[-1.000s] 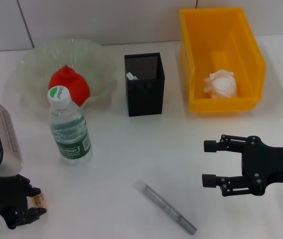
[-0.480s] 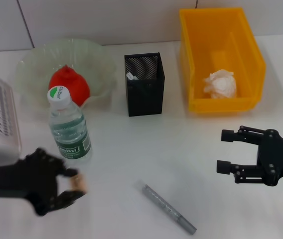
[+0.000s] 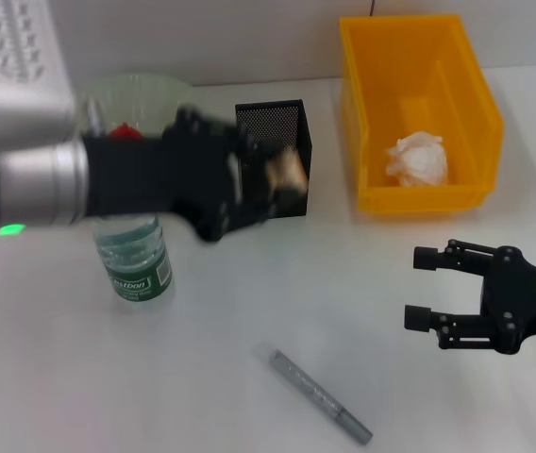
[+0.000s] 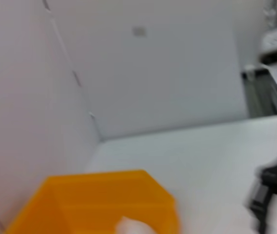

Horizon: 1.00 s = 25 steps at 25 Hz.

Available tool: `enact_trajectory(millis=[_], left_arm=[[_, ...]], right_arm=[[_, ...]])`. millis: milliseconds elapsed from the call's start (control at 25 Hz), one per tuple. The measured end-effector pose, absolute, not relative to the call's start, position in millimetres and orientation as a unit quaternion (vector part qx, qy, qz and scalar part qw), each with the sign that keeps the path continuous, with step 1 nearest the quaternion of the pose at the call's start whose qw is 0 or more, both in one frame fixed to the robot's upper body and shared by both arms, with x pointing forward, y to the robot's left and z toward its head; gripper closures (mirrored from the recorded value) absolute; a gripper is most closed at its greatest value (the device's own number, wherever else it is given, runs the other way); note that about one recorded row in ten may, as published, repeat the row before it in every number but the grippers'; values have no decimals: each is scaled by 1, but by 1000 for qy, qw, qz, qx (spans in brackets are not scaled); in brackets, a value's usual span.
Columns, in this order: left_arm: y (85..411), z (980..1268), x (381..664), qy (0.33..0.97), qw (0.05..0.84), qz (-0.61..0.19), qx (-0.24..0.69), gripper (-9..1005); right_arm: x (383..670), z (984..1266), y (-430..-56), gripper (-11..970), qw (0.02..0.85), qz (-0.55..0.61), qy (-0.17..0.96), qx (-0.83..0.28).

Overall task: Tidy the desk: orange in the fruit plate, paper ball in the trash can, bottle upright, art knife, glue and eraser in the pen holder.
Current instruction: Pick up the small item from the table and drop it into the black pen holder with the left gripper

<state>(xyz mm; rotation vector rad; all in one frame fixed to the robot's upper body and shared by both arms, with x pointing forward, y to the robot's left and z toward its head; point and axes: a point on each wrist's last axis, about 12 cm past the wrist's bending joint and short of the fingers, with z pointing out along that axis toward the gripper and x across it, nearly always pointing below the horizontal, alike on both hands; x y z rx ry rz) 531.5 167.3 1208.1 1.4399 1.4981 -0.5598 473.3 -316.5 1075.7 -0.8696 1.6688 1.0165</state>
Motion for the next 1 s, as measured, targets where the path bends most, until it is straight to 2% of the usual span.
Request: enact_trajectory(millis=[120, 160, 200, 240, 360, 640, 1000], left_arm=[[154, 1204, 555, 614, 502, -227, 566, 612], [145, 1199, 572, 623, 514, -217, 548, 612], [145, 1199, 572, 623, 514, -217, 548, 611], [138, 1193, 587, 632, 518, -207, 538, 611], [129, 1186, 601, 638, 517, -195, 537, 612], [122, 1170, 625, 662, 513, -168, 520, 613], [123, 1158, 632, 678, 507, -149, 512, 614]], right_arm=[[474, 1076, -315, 129, 480, 419, 683, -357], [474, 1076, -314, 129, 480, 420, 682, -358], [474, 1076, -314, 129, 480, 420, 682, -358], [475, 1076, -312, 129, 481, 422, 680, -358], [475, 1076, -310, 129, 480, 425, 679, -358], [479, 1075, -304, 129, 475, 430, 677, -361], [480, 1075, -302, 129, 471, 433, 677, -365]])
